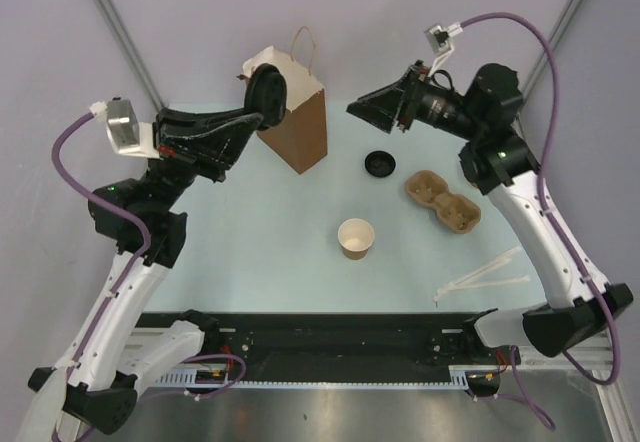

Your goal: Pack the takeout coffee

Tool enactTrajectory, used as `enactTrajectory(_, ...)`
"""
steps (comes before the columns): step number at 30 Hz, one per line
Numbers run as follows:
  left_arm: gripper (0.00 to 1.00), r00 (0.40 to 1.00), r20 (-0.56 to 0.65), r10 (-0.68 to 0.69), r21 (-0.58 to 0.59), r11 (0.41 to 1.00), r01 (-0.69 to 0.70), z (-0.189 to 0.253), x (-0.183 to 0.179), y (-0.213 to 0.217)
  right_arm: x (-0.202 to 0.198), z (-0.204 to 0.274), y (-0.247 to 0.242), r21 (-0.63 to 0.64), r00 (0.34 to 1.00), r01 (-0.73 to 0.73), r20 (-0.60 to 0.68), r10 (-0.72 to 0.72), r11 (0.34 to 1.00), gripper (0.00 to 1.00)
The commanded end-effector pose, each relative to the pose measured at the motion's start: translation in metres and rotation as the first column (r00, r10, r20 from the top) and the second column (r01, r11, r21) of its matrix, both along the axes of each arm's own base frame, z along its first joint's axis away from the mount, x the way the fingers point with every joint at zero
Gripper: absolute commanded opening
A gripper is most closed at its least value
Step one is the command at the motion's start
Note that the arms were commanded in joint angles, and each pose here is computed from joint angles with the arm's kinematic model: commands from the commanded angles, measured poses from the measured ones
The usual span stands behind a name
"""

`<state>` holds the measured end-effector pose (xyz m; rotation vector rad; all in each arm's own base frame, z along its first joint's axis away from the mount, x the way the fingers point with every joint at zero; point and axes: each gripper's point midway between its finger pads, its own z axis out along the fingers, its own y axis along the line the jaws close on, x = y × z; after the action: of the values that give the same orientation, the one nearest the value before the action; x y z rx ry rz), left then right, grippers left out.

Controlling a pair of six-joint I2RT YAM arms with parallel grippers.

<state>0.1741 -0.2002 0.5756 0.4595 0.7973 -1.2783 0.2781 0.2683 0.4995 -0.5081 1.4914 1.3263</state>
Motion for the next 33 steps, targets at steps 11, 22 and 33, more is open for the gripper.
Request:
enactTrajectory(11,0.0,0.824,0.277,0.494,-0.005,0.858,-0.513,-0.017,0.032,0.04,-0.037,0.061,0.097,0.213,0.936,-0.33,-0.055,0.348,0.92,0.61)
enactTrajectory(22,0.0,0.787,0.349,0.508,0.0,0.84,-0.542,-0.027,0.026,0.039,-0.03,0.048,0.126,0.243,0.903,-0.354,-0.164,0.397,0.903,0.58)
enactTrajectory(33,0.0,0.799,0.357,0.484,0.015,0.853,-0.522,-0.033,0.025,0.031,-0.036,0.056,0.138,0.254,0.887,-0.4,-0.137,0.442,0.881,0.53)
